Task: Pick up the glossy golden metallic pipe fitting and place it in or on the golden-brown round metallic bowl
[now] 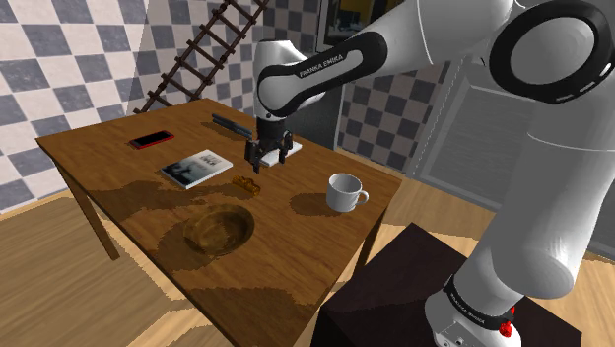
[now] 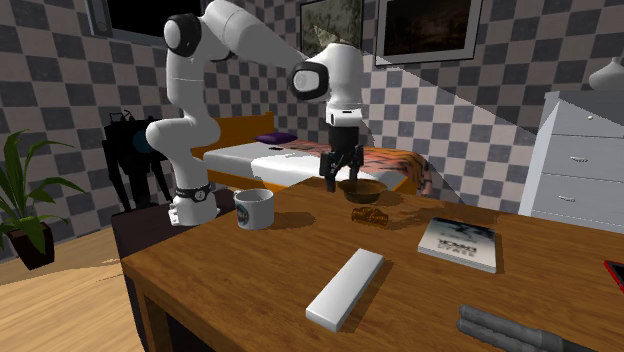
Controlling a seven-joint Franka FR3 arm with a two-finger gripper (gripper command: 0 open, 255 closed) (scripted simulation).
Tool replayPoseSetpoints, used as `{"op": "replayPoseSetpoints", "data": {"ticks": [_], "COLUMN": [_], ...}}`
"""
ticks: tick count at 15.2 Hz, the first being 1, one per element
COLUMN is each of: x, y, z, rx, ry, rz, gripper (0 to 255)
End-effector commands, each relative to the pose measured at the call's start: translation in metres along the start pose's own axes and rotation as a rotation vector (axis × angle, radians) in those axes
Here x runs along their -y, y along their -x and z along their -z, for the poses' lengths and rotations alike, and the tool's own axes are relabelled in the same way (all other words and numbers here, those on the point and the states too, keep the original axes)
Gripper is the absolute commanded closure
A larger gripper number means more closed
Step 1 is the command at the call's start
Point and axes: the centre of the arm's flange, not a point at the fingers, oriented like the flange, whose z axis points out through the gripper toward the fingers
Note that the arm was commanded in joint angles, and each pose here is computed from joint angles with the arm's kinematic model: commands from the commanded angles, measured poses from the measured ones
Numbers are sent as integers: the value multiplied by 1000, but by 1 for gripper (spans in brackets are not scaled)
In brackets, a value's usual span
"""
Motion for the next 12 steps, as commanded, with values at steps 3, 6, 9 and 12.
{"op": "replayPoseSetpoints", "data": {"ticks": [3,6,9,12], "x": [28,45,45,45], "y": [-33,-53,-53,-53], "z": [-27,-42,-58,-74], "rx": [-1,-2,-2,-2], "ry": [-8,-13,-13,-13], "rz": [15,24,24,24], "gripper": [0,0,0,0]}}
